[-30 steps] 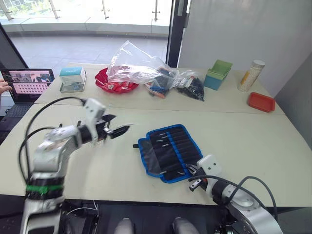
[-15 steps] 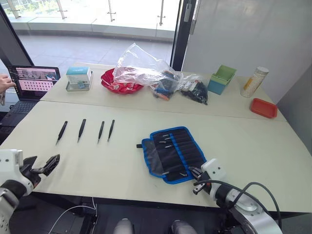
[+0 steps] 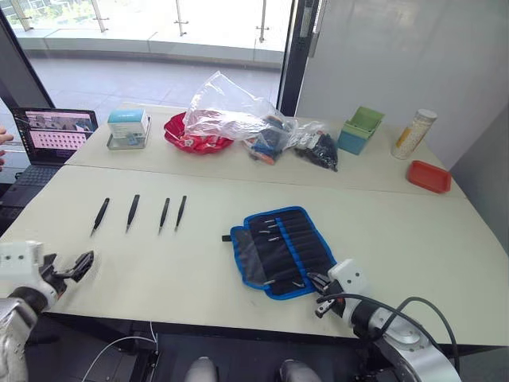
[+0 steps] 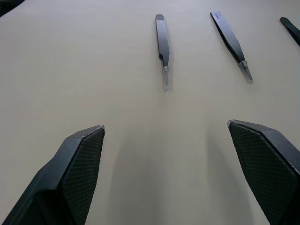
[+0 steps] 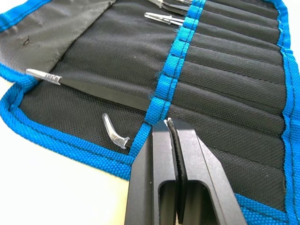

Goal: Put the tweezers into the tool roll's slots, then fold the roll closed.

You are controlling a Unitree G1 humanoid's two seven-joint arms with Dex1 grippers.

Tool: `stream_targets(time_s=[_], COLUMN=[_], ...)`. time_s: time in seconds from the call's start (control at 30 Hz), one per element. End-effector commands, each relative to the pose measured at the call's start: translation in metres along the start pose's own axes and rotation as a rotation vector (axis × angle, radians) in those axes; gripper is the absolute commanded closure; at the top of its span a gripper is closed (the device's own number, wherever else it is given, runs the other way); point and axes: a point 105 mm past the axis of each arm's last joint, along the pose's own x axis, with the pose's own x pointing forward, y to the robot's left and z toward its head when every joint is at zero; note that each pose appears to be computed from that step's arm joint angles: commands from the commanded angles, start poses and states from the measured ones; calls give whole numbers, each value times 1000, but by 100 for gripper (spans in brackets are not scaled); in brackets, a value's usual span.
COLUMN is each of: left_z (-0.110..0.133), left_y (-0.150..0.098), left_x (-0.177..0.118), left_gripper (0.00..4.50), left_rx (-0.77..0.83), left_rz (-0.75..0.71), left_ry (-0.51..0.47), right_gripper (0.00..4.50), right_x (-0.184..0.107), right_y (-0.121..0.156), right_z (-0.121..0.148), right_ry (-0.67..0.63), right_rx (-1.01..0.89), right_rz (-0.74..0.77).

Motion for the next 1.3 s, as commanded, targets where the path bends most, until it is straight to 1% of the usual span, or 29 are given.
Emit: stream_targets(time_s=[0.03, 0.17, 0.27, 0.33, 0.37, 0.47, 0.73, 0.83, 0.93, 1.0, 1.03, 1.07, 1.1, 1.2, 1.27, 1.3], left_z=[3, -6, -13, -16, -18, -20, -15, -7, 10, 29, 44, 64, 77, 107, 125, 131], left_y=[-3, -1, 1, -4, -11, -23, -19, -18, -9, -7, -11, -17, -23, -43, -67, -93], left_x=[23, 52, 64, 71, 75, 83, 89, 91, 91, 91, 91, 90, 88, 82, 78, 76], left_gripper=[6, 6, 6, 60, 86, 186, 447, 447, 447, 447, 447, 447, 447, 447, 447, 447], left_rx=[48, 45, 30, 21, 12, -24, 4, 19, 30, 45, 56, 57, 56, 84, 97, 134], left_rz=[-32, -12, -2, -21, -47, -94, -52, -46, 4, 29, 19, 1, -12, -61, -123, -218], left_ry=[3, 43, 66, 67, 63, 57, 39, 14, -36, -97, -148, -217, -262, -346, -383, -385], right_gripper=[450, 450, 450, 450, 450, 450, 450, 450, 450, 450, 450, 450, 450, 450, 450, 450], right_x=[3, 5, 5, 6, 6, 4, 1, 1, 2, 2, 2, 2, 2, 3, 3, 4], right_y=[7, 7, 5, 5, 7, 8, 7, 7, 7, 7, 7, 8, 8, 7, 7, 7], right_z=[-19, -13, -10, -8, -8, -7, -6, -6, -6, -6, -6, -6, -6, -5, -4, -5], right_ry=[75, 61, 53, 50, 49, 49, 52, 57, 57, 58, 59, 61, 63, 63, 63, 65], right_rx=[70, 63, 63, 65, 65, 64, 59, 58, 56, 55, 52, 48, 46, 42, 42, 43], right_rz=[17, 13, 4, 1, 1, -3, -8, -5, -5, -4, -1, 2, 3, 2, 0, -1])
